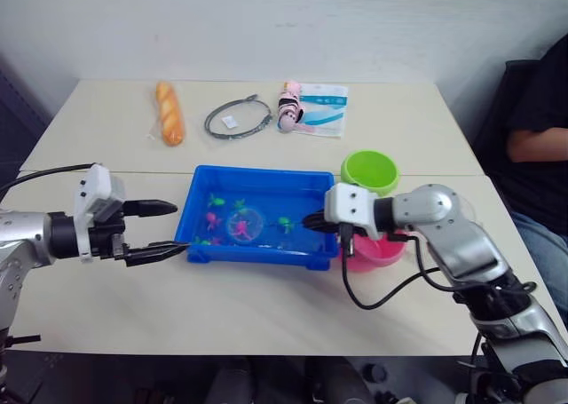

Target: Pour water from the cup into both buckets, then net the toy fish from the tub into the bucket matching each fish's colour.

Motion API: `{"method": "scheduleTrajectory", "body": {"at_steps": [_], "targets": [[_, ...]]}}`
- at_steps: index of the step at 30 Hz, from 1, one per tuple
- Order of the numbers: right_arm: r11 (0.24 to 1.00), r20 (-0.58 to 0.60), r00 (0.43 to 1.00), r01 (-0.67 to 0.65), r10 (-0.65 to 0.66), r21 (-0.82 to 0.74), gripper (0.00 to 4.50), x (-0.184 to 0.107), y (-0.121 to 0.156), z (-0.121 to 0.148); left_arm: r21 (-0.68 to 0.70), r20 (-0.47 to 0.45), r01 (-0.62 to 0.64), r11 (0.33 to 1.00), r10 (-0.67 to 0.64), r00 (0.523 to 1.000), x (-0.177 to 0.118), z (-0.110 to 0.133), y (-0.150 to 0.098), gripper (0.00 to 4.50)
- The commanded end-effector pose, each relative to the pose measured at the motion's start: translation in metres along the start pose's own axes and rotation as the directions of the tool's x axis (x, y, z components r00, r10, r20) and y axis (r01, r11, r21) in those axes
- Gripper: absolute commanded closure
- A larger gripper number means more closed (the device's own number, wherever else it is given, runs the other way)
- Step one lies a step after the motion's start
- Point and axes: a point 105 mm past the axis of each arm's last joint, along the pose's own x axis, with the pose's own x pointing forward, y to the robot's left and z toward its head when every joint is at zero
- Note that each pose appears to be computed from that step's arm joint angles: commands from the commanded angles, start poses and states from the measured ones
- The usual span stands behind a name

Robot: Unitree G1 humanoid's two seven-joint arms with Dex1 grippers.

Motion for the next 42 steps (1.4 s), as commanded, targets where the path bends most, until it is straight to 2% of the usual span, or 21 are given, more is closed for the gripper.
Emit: {"method": "scheduleTrajectory", "body": {"at_steps": [1, 7, 11, 17, 21, 23, 24, 25, 27, 28, 29, 31, 32, 34, 36, 40, 42], "targets": [[0.992, 0.040, 0.997, 0.058, -0.063, 0.112, 4.50, -0.025, -0.005, 0.007, 0.030, 0.035, 0.040, 0.999, -0.042, 0.999, 0.006, 0.010, 0.000, 0.02], [0.964, 0.073, 0.982, 0.155, -0.174, 0.215, 4.50, -0.077, 0.000, 0.005, 0.107, 0.118, 0.189, 0.976, -0.202, 0.972, 0.036, 0.043, -0.016, 0.02], [0.954, 0.070, 0.972, 0.204, -0.224, 0.219, 4.50, -0.100, 0.006, 0.001, 0.149, 0.117, 0.249, 0.957, -0.267, 0.956, 0.051, 0.049, -0.022, 0.02], [0.906, -0.119, 0.916, 0.398, -0.384, 0.143, 4.50, -0.162, 0.029, -0.025, 0.198, 0.116, 0.350, 0.916, -0.376, 0.919, 0.073, 0.058, -0.028, 0.02], [0.882, -0.194, 0.873, 0.467, -0.448, 0.062, 4.50, -0.184, 0.043, -0.035, 0.205, 0.104, 0.367, 0.907, -0.393, 0.914, 0.078, 0.056, -0.025, 0.02], [0.877, -0.243, 0.845, 0.476, -0.477, -0.067, 4.50, -0.190, 0.046, -0.039, 0.209, 0.104, 0.375, 0.903, -0.402, 0.910, 0.079, 0.056, -0.024, 0.02], [0.875, -0.263, 0.834, 0.467, -0.484, -0.128, 4.50, -0.192, 0.048, -0.041, 0.210, 0.105, 0.377, 0.902, -0.404, 0.909, 0.079, 0.057, -0.024, 0.02], [0.861, -0.278, 0.822, 0.427, -0.497, -0.277, 4.50, -0.192, 0.047, -0.041, 0.212, 0.106, 0.378, 0.901, -0.406, 0.908, 0.080, 0.057, -0.023, 0.02], [0.743, -0.261, 0.815, 0.275, -0.517, -0.610, 4.50, -0.187, 0.044, -0.037, 0.215, 0.107, 0.378, 0.900, -0.407, 0.907, 0.082, 0.058, -0.020, 0.02], [0.681, -0.271, 0.828, 0.172, -0.492, -0.712, 4.50, -0.184, 0.047, -0.040, 0.219, 0.107, 0.377, 0.900, -0.406, 0.907, 0.083, 0.058, -0.020, 0.02], [0.588, -0.278, 0.830, 0.073, -0.484, -0.806, 4.50, -0.182, 0.049, -0.043, 0.222, 0.108, 0.375, 0.900, -0.405, 0.908, 0.084, 0.058, -0.019, 0.02], [0.509, -0.275, 0.838, 0.004, -0.472, -0.861, 4.50, -0.183, 0.051, -0.049, 0.226, 0.109, 0.374, 0.899, -0.405, 0.908, 0.085, 0.059, -0.018, 0.02], [0.448, -0.237, 0.830, 0.018, -0.505, -0.894, 4.50, -0.186, 0.047, -0.046, 0.229, 0.110, 0.374, 0.899, -0.406, 0.907, 0.085, 0.061, -0.017, 0.02], [0.418, -0.209, 0.840, 0.023, -0.500, -0.908, 4.50, -0.186, 0.050, -0.048, 0.232, 0.110, 0.375, 0.898, -0.407, 0.907, 0.084, 0.062, -0.017, 0.02], [0.430, -0.197, 0.857, 0.031, -0.476, -0.902, 4.50, -0.186, 0.059, -0.053, 0.243, 0.100, 0.372, 0.896, -0.405, 0.909, 0.084, 0.062, -0.014, 0.02], [0.293, -0.105, 0.806, 0.088, -0.583, -0.952, 4.50, -0.201, 0.044, -0.036, 0.250, 0.090, 0.370, 0.895, -0.402, 0.911, 0.083, 0.061, -0.013, 0.02], [0.338, -0.161, 0.862, 0.012, -0.481, -0.941, 4.50, -0.187, 0.062, -0.046, 0.249, 0.091, 0.374, 0.894, -0.405, 0.910, 0.083, 0.061, -0.014, 0.02]]}}
